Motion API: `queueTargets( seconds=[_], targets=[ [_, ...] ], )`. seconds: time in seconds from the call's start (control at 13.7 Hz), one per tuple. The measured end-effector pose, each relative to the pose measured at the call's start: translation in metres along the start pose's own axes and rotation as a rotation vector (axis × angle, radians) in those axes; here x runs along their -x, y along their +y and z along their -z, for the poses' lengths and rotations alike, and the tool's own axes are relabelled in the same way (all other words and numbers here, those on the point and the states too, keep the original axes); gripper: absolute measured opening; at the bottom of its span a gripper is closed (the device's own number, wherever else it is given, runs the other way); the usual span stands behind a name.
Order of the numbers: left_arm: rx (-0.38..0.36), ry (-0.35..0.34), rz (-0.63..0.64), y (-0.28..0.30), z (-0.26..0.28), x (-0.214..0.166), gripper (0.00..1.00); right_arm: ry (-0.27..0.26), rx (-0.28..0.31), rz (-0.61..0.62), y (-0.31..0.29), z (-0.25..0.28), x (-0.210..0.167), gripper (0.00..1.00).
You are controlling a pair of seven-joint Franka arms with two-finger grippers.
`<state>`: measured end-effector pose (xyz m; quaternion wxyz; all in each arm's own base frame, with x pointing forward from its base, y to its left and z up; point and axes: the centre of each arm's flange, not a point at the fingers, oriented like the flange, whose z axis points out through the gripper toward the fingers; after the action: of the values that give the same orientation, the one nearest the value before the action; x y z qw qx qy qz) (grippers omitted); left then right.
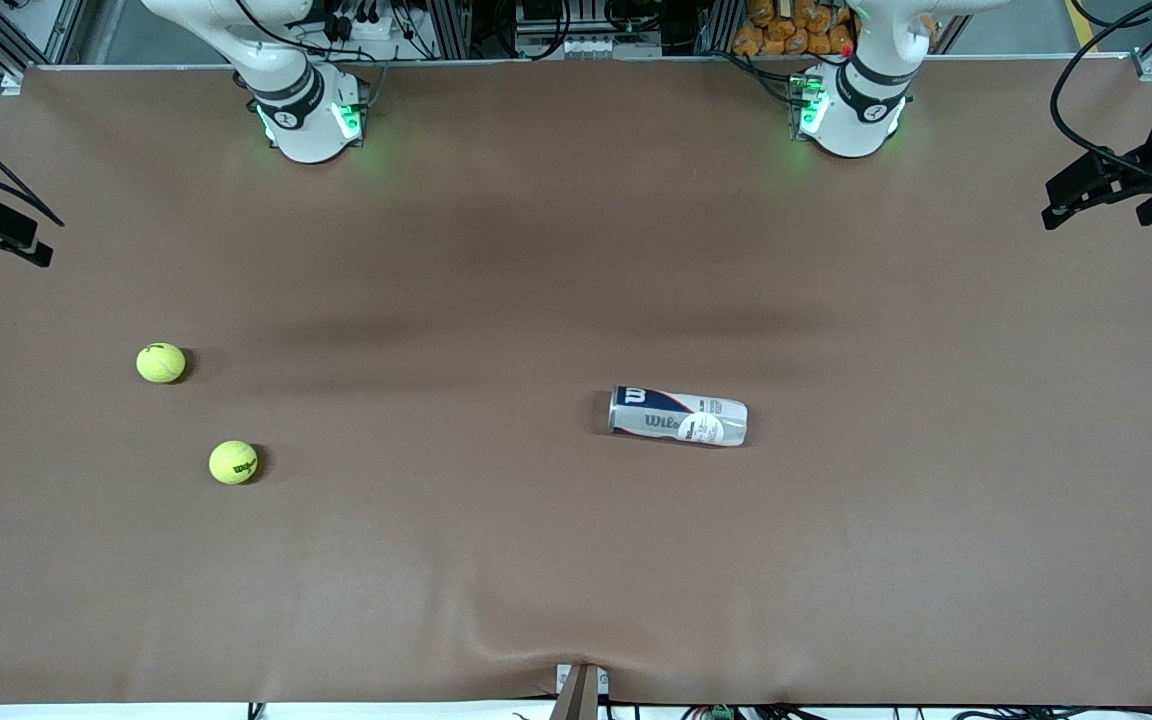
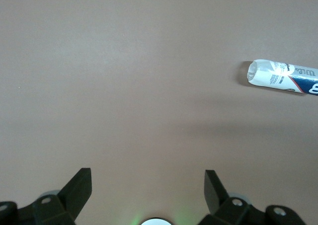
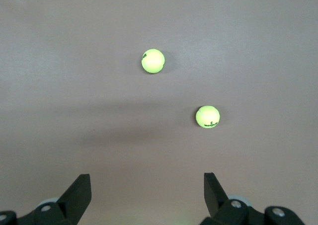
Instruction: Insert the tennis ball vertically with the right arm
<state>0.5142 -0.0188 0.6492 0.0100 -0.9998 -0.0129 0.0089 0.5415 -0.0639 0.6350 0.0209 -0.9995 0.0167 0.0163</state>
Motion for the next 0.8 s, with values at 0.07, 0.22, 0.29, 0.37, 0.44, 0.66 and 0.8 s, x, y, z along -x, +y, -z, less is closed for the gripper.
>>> queueTargets(
  seconds=[0.07,0.22,0.29,0.37,0.44,0.66,0.8],
  targets=[
    [0.000,0.000,0.000,0.0000,0.0000,0.0000,1.00,0.000,0.000,0.000,0.0000,-0.0001,-0.0001,1.00],
    [0.000,-0.001,0.000,0.0001,-0.0003,-0.0002,1.00,0.001,0.000,0.001,-0.0007,0.0002,-0.0001,1.00],
    [0.000,-0.001,0.000,0.0001,-0.0005,-0.0003,1.00,0.001,0.000,0.001,-0.0006,0.0005,-0.0001,1.00],
    [0.000,-0.001,0.000,0.0001,-0.0007,-0.0005,1.00,0.002,0.000,0.001,-0.0004,0.0008,-0.0001,1.00],
    [0.000,-0.001,0.000,0.0001,-0.0004,-0.0006,1.00,0.003,0.000,0.001,-0.0003,0.0011,-0.0001,1.00],
    [0.000,0.000,0.000,0.0001,-0.0001,-0.0008,1.00,0.004,0.000,0.001,-0.0004,0.0016,-0.0001,1.00],
    [0.000,0.002,0.000,0.0001,0.0007,-0.0009,1.00,0.002,0.000,-0.001,0.0003,0.0015,0.0002,1.00]
  ],
)
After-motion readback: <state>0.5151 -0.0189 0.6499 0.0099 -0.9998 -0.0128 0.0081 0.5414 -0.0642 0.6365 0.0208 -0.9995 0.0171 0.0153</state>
